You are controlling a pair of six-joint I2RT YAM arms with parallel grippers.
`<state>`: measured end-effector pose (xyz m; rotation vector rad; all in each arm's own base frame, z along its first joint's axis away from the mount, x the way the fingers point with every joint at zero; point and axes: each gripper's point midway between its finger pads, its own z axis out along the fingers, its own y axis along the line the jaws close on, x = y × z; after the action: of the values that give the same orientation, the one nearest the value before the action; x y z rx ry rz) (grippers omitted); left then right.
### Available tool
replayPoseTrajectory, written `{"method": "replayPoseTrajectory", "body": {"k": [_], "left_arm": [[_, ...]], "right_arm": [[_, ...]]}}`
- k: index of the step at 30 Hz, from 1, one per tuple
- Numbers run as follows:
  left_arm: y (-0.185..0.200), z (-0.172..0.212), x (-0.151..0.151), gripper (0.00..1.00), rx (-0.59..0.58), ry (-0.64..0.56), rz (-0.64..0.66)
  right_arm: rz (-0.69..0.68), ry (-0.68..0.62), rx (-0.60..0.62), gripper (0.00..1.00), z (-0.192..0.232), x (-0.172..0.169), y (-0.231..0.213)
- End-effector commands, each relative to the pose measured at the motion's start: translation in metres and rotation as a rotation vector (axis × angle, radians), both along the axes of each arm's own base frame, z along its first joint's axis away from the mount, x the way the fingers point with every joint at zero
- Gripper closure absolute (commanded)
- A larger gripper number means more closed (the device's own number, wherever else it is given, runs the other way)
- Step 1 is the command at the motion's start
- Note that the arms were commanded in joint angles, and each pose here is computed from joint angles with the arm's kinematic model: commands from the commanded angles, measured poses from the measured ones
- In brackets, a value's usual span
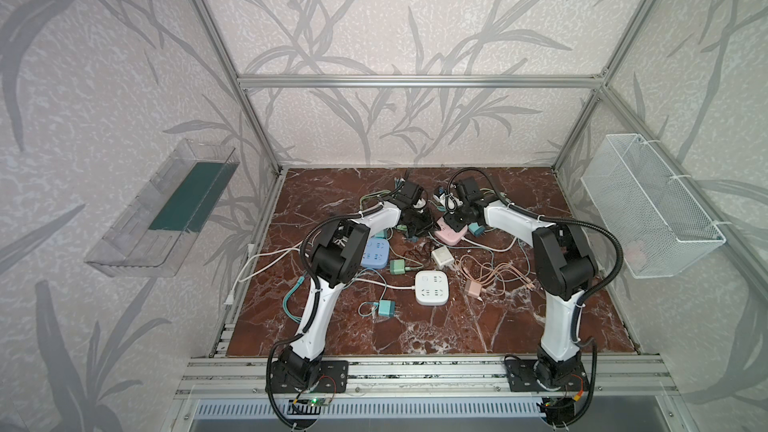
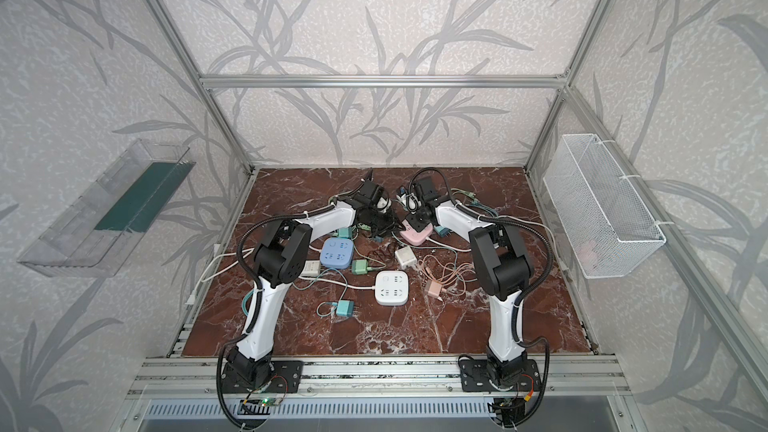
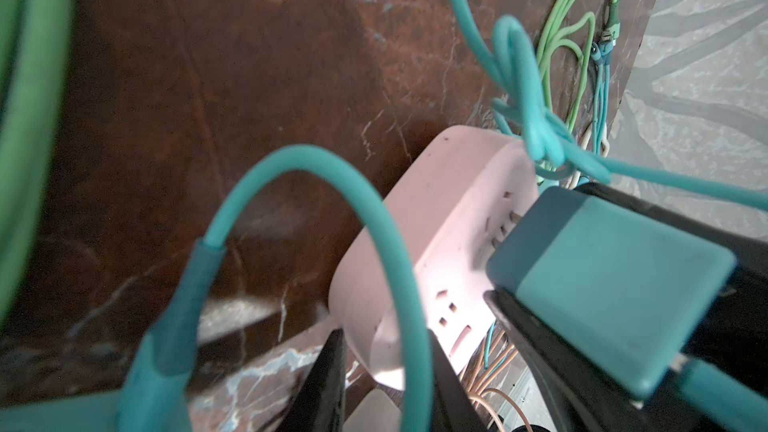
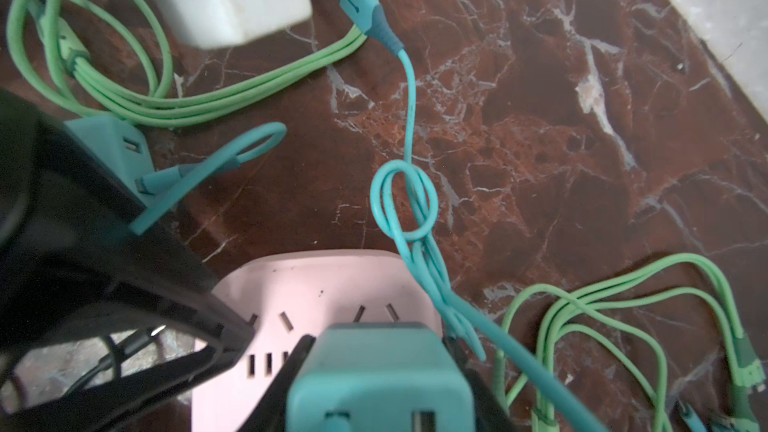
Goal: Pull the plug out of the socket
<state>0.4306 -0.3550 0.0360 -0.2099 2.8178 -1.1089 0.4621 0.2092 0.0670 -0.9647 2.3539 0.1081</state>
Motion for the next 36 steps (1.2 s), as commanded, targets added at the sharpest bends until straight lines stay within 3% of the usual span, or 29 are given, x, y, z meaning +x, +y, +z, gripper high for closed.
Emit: {"method": "replayPoseTrajectory", "body": {"k": [1, 14, 22, 36], "left_arm": [[0.035, -0.088, -0.038, 0.7, 0.238, 0.171, 0.031], [0.034, -0.088, -0.038, 0.71, 0.238, 0.17, 0.027], [0.034, -0.084, -0.037, 0.71, 0.237, 0.156, 0.024], [0.034, -0.082, -0.036, 0.71, 0.236, 0.153, 0.016]], "right_arm": [[0.038, -0.02, 0.169, 0.88, 0.044, 0.0, 0.026], [0.022, -0.045, 0.138, 0.87, 0.047, 0.004, 0.014], [-0.081, -0.054, 0.128, 0.87, 0.052, 0.018, -0.019], [-0.163, 0.131, 0.014, 0.86, 0.024, 0.025, -0.067]]}}
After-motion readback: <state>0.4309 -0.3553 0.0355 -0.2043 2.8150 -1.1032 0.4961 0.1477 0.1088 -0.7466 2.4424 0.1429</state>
